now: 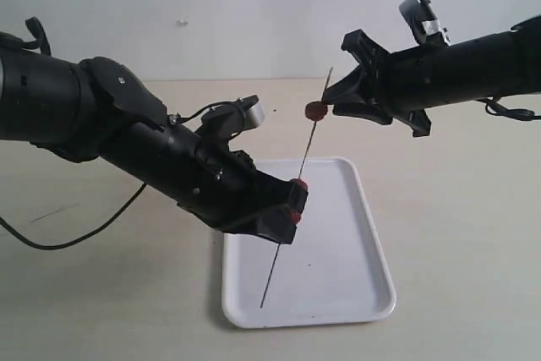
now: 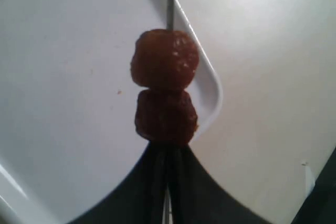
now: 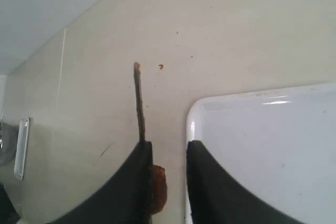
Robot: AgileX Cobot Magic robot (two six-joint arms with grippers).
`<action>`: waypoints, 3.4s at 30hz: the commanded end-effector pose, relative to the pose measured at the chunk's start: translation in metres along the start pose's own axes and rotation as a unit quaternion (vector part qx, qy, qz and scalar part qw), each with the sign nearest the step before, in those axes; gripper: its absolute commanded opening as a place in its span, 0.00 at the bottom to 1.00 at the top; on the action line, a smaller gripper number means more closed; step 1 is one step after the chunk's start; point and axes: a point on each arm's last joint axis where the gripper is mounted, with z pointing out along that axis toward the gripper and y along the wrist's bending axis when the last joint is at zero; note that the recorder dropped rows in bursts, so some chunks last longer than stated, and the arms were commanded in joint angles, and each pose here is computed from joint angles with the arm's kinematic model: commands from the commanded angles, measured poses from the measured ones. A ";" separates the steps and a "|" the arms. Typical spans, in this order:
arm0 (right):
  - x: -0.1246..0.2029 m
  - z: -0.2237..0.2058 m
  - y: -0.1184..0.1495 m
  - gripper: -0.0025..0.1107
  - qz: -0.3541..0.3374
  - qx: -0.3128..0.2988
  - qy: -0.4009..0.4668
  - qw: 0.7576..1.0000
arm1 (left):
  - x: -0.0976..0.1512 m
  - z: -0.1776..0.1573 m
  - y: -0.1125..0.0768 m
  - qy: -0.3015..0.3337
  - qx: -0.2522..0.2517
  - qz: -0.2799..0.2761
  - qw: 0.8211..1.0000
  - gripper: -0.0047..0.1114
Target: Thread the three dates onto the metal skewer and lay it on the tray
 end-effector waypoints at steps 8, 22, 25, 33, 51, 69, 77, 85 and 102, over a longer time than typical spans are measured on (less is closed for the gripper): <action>-0.019 -0.005 0.026 0.29 -0.048 -0.042 -0.007 0.998 | -0.001 -0.004 -0.006 -0.006 0.009 0.004 1.000 0.04; -0.020 -0.012 0.021 0.29 -0.044 -0.026 0.005 0.999 | -0.002 -0.005 -0.004 -0.011 0.006 0.003 1.000 0.04; -0.022 -0.016 0.022 0.29 -0.050 -0.024 0.003 0.998 | -0.002 -0.005 -0.004 -0.013 0.004 0.003 1.000 0.04; -0.022 -0.015 0.017 0.29 -0.042 -0.014 0.008 0.999 | -0.003 -0.005 -0.004 -0.016 0.002 0.003 1.000 0.04; -0.013 -0.001 0.006 0.29 -0.029 -0.041 0.056 0.997 | -0.019 -0.012 -0.013 -0.042 0.010 0.020 0.999 0.04; 0.006 -0.007 0.012 0.29 -0.062 -0.081 0.161 0.982 | -0.027 -0.018 0.001 -0.070 -0.002 -0.008 0.998 0.04; 0.003 -0.012 0.021 0.37 -0.089 -0.095 0.137 0.982 | -0.028 -0.020 0.002 -0.069 0.002 -0.011 0.998 0.04; -0.008 -0.065 0.052 0.38 -0.143 -0.123 0.091 0.978 | -0.030 -0.020 0.005 -0.082 -0.017 0.037 0.996 0.04; -0.008 -0.146 0.086 0.38 -0.190 -0.094 0.014 0.977 | -0.012 -0.015 -0.006 -0.010 -0.058 -0.084 0.995 0.04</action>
